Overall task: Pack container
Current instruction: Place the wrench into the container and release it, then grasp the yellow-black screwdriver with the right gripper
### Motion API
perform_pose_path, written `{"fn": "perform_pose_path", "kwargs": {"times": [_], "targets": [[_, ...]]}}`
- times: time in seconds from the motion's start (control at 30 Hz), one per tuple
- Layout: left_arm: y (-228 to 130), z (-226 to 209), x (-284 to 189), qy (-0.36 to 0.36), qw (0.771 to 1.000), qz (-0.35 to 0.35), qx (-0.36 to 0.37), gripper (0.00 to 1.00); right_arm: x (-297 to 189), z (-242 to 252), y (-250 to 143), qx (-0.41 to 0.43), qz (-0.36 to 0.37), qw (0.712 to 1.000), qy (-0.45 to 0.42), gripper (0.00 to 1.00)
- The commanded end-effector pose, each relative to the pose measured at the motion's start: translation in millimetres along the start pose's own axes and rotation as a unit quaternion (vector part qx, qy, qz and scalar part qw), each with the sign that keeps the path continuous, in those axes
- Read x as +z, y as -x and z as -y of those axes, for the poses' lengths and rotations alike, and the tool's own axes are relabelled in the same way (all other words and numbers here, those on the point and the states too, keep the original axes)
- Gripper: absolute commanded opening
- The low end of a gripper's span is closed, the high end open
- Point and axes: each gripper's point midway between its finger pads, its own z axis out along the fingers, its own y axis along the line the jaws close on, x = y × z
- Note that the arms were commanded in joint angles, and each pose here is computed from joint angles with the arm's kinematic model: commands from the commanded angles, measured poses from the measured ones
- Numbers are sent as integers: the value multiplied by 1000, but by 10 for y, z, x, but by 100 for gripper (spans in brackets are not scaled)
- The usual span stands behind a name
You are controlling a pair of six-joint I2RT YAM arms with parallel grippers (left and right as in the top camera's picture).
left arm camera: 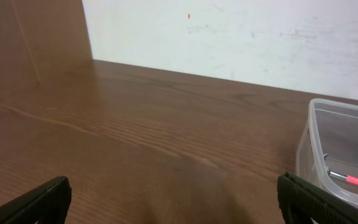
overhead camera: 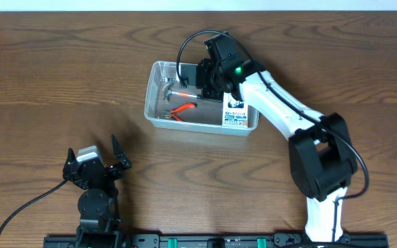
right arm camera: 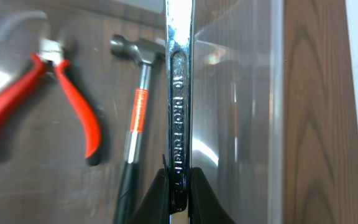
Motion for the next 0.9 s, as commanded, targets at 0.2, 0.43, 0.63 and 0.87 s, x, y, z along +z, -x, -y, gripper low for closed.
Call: {"fn": "perform_pose_path", "kwargs": {"times": [0.2, 0.43, 0.63, 0.87], "targets": [[-162, -37, 11, 10, 1000, -21, 10, 98, 259, -46, -195, 6, -12, 1000, 10, 5], [-162, -37, 11, 10, 1000, -21, 10, 98, -57, 471, -289, 157, -67, 978, -119, 55], [-162, -37, 11, 10, 1000, -21, 10, 98, -1071, 674, 102, 254, -21, 952, -167, 61], [-162, -37, 11, 10, 1000, -21, 10, 98, -2044, 697, -549, 533, -36, 818, -213, 70]]}}
